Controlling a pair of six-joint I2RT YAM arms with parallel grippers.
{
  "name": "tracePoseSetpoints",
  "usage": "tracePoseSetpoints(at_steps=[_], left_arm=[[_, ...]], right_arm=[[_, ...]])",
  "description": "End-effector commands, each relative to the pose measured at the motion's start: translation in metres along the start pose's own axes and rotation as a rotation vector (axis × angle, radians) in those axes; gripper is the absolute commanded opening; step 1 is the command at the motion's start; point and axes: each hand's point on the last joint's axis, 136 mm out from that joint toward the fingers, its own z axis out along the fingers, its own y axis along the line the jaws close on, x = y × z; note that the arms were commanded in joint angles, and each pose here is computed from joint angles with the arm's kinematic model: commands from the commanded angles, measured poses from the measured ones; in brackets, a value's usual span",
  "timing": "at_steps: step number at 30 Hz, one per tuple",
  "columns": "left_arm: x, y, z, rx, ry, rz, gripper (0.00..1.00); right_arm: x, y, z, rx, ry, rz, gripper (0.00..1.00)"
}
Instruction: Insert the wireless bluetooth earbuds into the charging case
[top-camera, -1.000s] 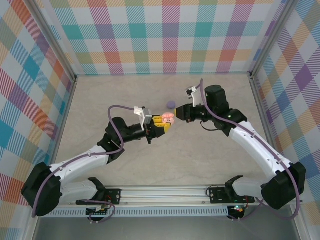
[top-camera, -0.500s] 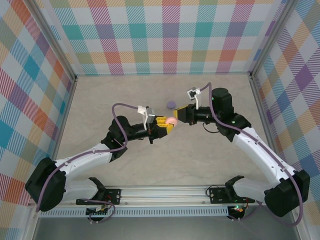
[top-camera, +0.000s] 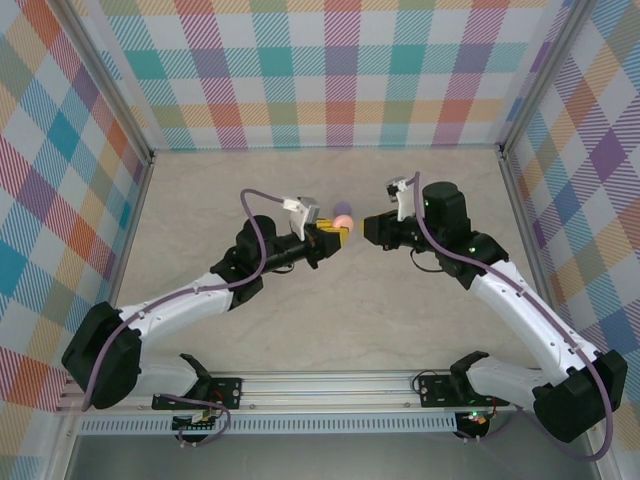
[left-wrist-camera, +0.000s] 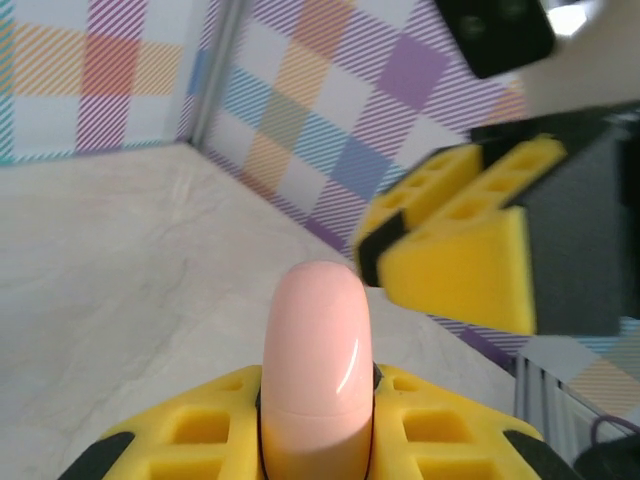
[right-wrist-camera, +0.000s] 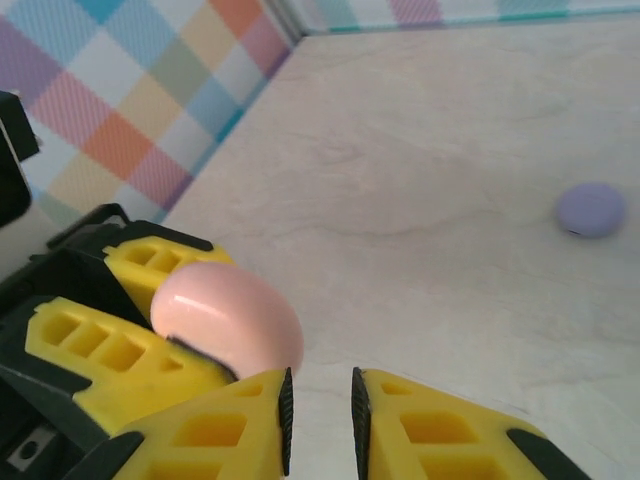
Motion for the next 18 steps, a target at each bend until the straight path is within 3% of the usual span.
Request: tracePoseSetpoints(at_steps=[1, 7, 18], left_arm=[[0.014, 0.046, 0.009, -0.199, 0.084, -0.127, 0.23], [0.046, 0.094, 0.027, -0.335, 0.247, -0.273, 0.22], [0.094, 0.152, 0.07, -0.353, 0.426, -0.444, 0.21]], right_arm=[[-0.001, -0.023, -0.007, 0.154, 0.001, -0.005, 0.26], [0.005, -0.024, -0.014, 0.167, 0.003, -0.009, 0.28], [0.012, -0.028, -0.015, 0.181, 0.033, 0.001, 0.29]])
